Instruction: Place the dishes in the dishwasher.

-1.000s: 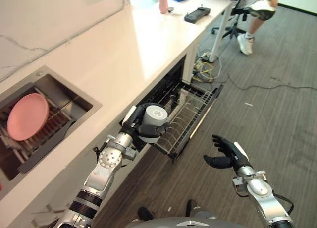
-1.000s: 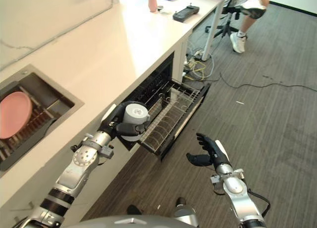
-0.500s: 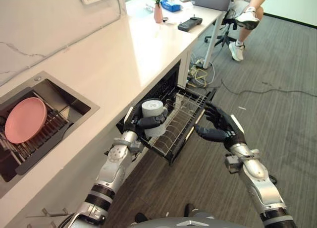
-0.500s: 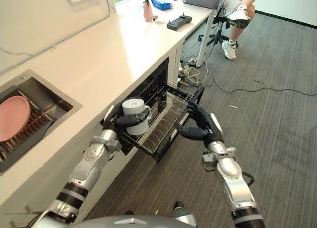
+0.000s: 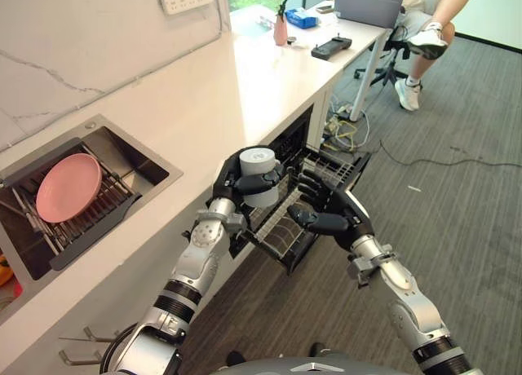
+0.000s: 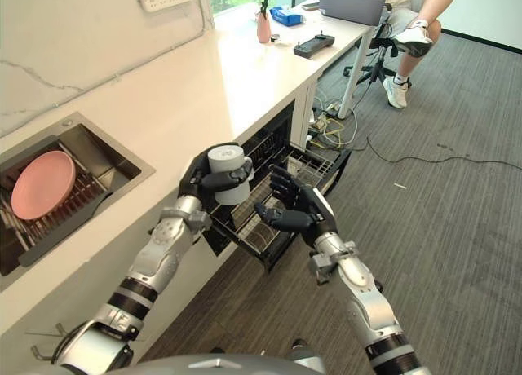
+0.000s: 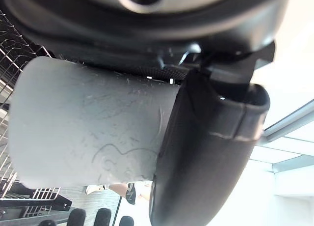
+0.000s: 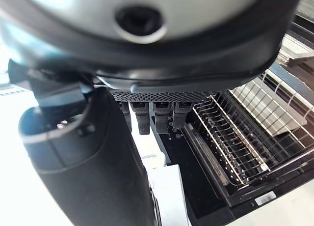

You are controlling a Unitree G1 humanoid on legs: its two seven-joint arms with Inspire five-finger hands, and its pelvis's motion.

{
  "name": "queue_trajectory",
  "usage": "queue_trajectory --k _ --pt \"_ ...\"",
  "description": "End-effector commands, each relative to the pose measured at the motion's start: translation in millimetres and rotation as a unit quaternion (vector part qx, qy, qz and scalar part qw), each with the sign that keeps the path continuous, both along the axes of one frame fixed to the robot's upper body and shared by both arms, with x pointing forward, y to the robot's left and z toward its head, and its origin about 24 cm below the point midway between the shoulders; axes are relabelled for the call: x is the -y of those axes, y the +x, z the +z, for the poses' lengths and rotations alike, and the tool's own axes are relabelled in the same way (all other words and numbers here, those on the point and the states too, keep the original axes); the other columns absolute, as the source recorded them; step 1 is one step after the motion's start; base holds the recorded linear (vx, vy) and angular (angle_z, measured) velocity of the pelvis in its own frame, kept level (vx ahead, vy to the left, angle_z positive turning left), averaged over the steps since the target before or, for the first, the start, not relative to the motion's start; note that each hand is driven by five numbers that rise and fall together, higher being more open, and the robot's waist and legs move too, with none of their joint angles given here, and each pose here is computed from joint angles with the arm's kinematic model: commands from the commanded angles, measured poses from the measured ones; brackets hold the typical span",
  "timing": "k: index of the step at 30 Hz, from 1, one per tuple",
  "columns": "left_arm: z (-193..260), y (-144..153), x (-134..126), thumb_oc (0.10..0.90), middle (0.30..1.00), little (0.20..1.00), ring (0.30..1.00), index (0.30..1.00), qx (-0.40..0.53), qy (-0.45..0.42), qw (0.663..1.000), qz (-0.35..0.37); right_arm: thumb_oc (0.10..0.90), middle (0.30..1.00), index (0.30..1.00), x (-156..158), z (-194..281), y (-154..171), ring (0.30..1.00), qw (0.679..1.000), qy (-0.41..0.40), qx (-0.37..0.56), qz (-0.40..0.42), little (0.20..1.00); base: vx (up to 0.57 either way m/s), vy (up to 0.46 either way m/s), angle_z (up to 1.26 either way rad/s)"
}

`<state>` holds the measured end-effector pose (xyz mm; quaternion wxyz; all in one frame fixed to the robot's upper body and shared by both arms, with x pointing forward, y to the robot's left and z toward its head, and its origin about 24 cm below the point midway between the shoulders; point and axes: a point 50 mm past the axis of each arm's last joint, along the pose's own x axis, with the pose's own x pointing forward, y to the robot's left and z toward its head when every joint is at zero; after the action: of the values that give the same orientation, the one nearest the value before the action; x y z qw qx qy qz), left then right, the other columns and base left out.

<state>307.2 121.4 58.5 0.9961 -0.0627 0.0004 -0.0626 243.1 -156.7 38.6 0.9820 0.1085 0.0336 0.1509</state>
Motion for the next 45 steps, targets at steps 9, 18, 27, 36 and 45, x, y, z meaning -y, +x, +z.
queue_trajectory --k 9,18,27,36,45 --pt "70.7 37.6 60.5 0.400 0.300 0.300 0.300 0.300 0.180 0.186 0.966 -0.007 0.800 0.900 0.900 -50.8 84.4 39.5 0.900 0.985 0.055 0.162 0.026 0.900 0.00 0.001 0.00" --pt "79.8 40.0 92.6 0.400 0.300 0.300 0.300 0.300 0.247 0.306 0.919 0.027 0.800 0.900 0.900 -78.6 106.8 52.9 0.900 0.981 0.023 0.191 -0.004 0.900 0.00 0.000 0.00" --pt "73.6 36.2 88.8 0.400 0.300 0.300 0.300 0.300 0.251 0.314 0.914 0.053 0.800 0.900 0.900 -71.6 101.4 46.0 0.900 0.980 0.044 0.189 -0.044 0.900 0.02 0.003 0.00" --pt "58.1 27.5 88.4 0.400 0.300 0.300 0.300 0.300 0.216 0.265 0.939 0.049 0.800 0.900 0.900 -63.4 91.2 40.7 0.900 0.962 0.230 0.127 -0.070 0.900 0.00 0.000 0.00" --pt "61.5 31.3 68.5 0.400 0.300 0.300 0.300 0.300 0.122 0.047 0.991 0.015 0.800 0.900 0.900 -35.3 69.7 46.8 0.900 0.986 -0.015 0.145 -0.087 0.900 0.00 0.000 0.00"
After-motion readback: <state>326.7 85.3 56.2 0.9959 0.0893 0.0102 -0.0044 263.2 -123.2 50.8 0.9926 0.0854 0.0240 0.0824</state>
